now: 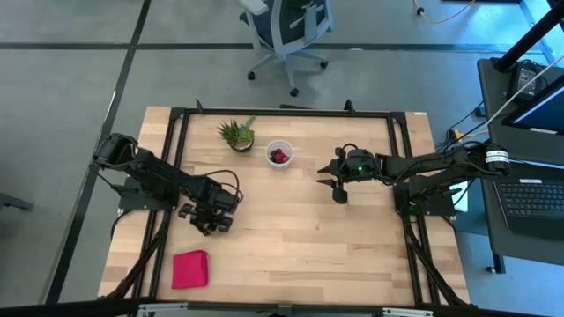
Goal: Pick and placing Produce into tupperware
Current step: Put the black cherry into the transparent container
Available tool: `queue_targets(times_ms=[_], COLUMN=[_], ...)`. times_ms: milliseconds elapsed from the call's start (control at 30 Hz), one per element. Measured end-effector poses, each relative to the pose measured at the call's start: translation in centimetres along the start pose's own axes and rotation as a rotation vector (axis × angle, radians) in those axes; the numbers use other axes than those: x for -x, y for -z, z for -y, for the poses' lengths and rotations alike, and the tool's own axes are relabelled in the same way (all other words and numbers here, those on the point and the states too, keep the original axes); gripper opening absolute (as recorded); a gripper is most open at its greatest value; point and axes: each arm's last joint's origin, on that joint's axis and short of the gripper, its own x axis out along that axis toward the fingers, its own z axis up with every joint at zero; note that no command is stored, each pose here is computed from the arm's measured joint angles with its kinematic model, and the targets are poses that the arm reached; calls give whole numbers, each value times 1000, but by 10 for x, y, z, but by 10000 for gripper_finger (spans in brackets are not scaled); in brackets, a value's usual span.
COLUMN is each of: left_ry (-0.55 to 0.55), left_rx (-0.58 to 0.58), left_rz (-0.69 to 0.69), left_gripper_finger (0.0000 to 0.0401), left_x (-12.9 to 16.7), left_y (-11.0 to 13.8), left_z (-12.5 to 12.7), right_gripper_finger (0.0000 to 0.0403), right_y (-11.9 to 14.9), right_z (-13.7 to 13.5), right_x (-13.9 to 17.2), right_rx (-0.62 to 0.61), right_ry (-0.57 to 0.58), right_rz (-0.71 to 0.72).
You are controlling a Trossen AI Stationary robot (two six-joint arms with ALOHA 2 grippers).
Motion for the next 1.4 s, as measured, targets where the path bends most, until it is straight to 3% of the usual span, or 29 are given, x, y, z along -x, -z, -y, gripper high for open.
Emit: queue_targets(times_ms=[133,300,467,600,800,933,1133,1400], left_ry=[137,486,823,964,893,765,459,357], left_rx=[-175,-465,-724,-886,-1036,-1085,-912,-856], left_rz=[-84,-84,154,451,873,1031,1141,1143], left_gripper_finger=[107,100,110,106,108,109,104,104], left_x=[6,26,61,88,124,144,171,180], left_y=[-7,-23,-46,-67,-86,-88,-95,-103], left_z=[11,38,60,63,68,76,76,72], right_gripper_finger=[161,161,161,161,161,161,161,161], right_y=[0,0,0,0,0,0,0,0], right_z=[0,0,0,0,0,0,0,0], right_x=[0,0,0,0,0,0,0,0], right_rx=[0,-1,-2,-1,-2,-3,-3,-2], right_ry=[0,0,0,0,0,1,1,1], right_rz=[0,1,0,0,1,2,2,2])
